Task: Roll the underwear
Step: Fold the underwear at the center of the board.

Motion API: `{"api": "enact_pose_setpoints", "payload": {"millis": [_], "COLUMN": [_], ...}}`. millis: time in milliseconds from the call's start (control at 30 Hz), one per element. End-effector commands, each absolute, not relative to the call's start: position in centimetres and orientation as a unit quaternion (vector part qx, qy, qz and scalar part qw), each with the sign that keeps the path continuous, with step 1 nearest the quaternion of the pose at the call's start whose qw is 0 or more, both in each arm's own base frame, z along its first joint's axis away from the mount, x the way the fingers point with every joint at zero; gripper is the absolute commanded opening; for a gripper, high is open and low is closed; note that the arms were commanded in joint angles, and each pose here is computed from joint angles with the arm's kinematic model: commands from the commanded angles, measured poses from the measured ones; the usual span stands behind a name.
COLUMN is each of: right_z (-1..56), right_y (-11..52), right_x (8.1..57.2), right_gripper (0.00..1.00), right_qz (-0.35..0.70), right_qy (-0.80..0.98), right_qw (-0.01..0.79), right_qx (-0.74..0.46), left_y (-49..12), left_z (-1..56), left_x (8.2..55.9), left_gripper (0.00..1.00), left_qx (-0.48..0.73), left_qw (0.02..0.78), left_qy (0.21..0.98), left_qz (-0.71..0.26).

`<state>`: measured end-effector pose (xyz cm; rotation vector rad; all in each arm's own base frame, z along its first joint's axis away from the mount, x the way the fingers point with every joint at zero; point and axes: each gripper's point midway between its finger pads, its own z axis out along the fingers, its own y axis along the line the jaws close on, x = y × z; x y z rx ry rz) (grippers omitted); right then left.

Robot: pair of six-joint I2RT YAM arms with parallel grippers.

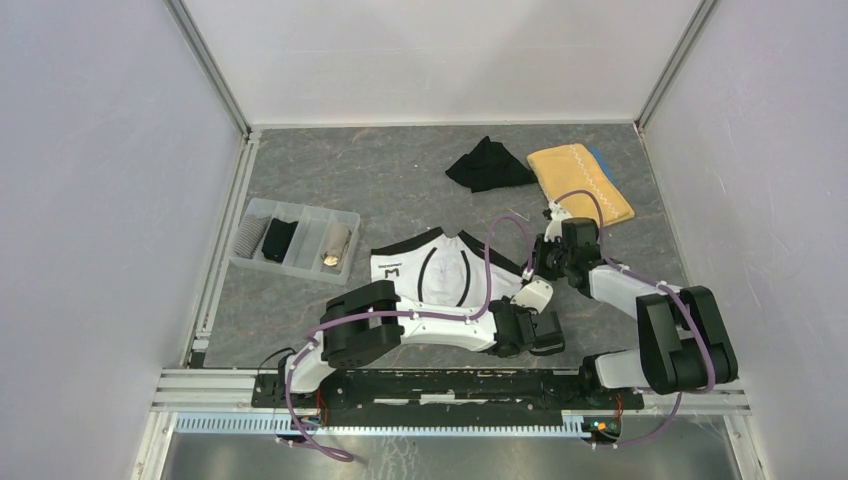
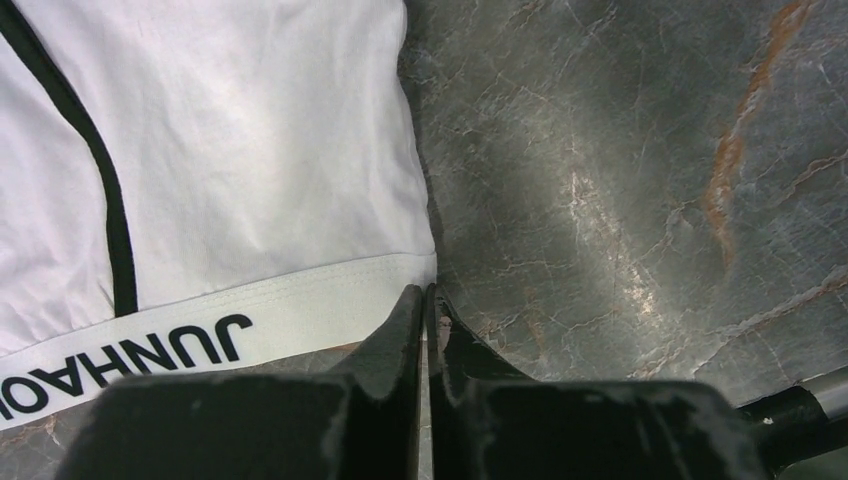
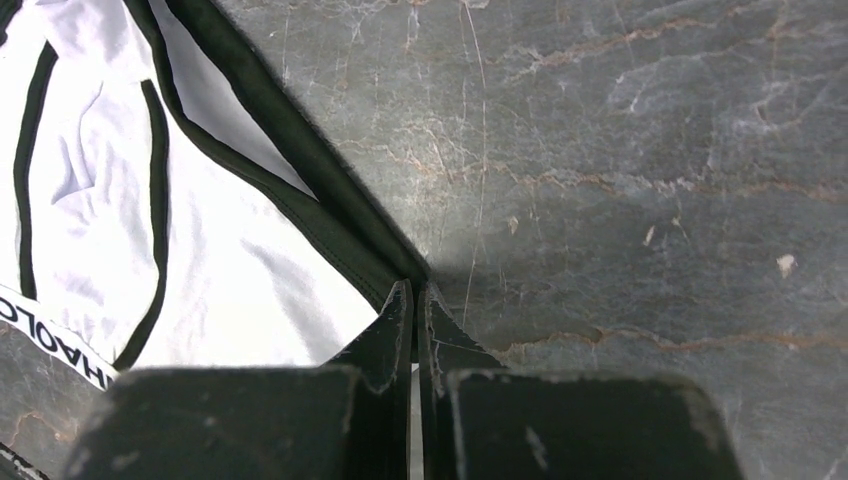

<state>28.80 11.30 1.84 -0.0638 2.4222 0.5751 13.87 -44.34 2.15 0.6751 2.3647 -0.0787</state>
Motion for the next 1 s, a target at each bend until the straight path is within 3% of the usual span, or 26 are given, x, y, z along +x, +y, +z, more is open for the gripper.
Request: {"api": "enact_pose_setpoints", "payload": {"millis": [0, 200, 600, 800, 967], "right_z": [2.7, 4.4, 13.7, 17.6, 18.9], "right_y": [10.6, 7.7, 3.2, 4.4, 5.7], "right_x": [28.6, 28.5, 28.8, 28.8, 28.9], "right_gripper": [0.00, 0.00, 0.00, 0.00, 0.00], "right_qz": [0.210, 0.150, 0.095, 0.125, 0.158], "right_qy": [0.918, 0.917, 0.885, 0.875, 0.873], "right_qw": [0.337, 0.367, 0.452, 0.466, 0.460], "right_qx": [0.005, 0.038, 0.064, 0.041, 0.014], "left_y": [-42.9, -46.6, -52.6, -51.6, -48.1], "left_z": [0.2, 3.6, 13.3, 16.6, 16.1], "left_x": [14.0, 13.8, 12.4, 13.2, 15.4], "left_gripper": [0.02, 0.02, 0.02, 0.02, 0.02], "left_qx": [0.276, 0.280, 0.278, 0.247, 0.205], "left_qw": [0.318, 0.329, 0.347, 0.364, 0.365], "left_qy": [0.907, 0.900, 0.866, 0.854, 0.867], "left_qz": [0.011, -0.052, -0.230, -0.279, -0.270]}}
